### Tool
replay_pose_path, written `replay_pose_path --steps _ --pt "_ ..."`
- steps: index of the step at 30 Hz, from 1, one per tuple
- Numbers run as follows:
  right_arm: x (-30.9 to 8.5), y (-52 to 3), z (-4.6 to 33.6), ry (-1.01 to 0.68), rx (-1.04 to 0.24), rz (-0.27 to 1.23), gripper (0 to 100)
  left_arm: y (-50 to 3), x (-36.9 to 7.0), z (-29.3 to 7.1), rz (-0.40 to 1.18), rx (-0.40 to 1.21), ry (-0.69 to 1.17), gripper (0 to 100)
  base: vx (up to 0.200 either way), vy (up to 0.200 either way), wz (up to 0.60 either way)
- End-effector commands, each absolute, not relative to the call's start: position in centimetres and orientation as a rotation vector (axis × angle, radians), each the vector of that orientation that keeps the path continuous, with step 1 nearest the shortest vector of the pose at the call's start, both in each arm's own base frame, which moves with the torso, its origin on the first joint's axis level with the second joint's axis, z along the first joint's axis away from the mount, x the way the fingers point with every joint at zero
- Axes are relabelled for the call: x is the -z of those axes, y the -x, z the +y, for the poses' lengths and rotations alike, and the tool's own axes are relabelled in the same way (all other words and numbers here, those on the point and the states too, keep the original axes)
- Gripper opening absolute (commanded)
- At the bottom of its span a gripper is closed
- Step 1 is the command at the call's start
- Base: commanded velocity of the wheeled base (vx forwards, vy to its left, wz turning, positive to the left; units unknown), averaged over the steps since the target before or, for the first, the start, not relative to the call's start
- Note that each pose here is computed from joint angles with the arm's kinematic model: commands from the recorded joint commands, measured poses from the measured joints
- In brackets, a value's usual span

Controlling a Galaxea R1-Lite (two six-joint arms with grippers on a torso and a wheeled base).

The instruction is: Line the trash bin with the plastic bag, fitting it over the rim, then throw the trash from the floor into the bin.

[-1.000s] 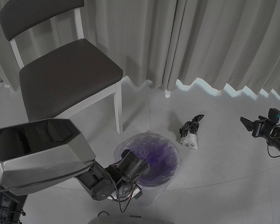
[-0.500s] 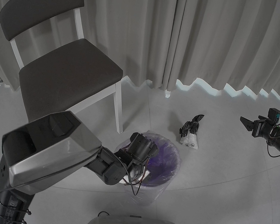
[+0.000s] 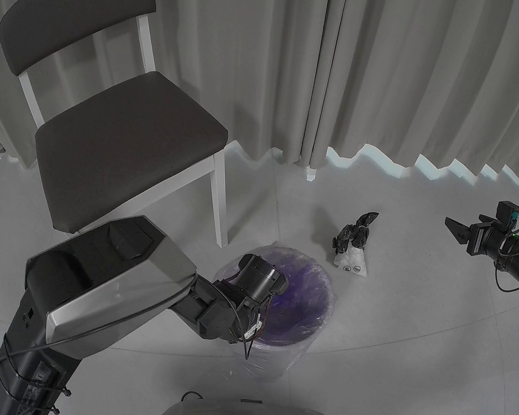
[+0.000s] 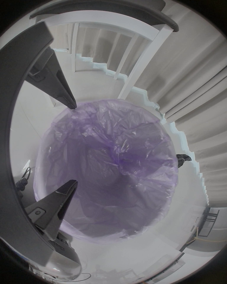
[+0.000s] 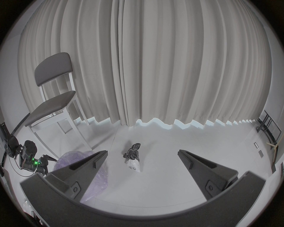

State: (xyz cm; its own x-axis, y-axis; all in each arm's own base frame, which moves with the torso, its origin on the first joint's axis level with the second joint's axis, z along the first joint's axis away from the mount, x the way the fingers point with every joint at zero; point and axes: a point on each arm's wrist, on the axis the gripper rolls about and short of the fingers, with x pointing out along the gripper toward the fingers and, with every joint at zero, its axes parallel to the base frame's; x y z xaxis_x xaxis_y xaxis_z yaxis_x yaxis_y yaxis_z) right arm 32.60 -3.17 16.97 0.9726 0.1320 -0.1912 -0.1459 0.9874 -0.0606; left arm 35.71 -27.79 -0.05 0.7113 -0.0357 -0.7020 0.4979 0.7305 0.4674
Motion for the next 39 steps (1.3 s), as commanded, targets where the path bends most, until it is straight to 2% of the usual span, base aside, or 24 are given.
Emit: replay_pose_path --steps 1,15,39 --pt "-16.9 -32.7 -3.2 0.074 -0.141 0.190 100 -35.2 -0.2 -27.5 0.735 0.327 -0.708 100 0.000 0.000 0.00" --pt "-16.7 -32.7 -3.2 0.083 -0.142 0.194 100 -33.4 -1.2 -25.8 0.761 0.335 -0.747 100 0.000 0.000 0.00" --pt "-16.7 -32.6 -3.2 0.082 -0.142 0.196 100 -31.7 -2.6 -25.2 0.749 0.344 -0.739 100 0.000 0.000 0.00"
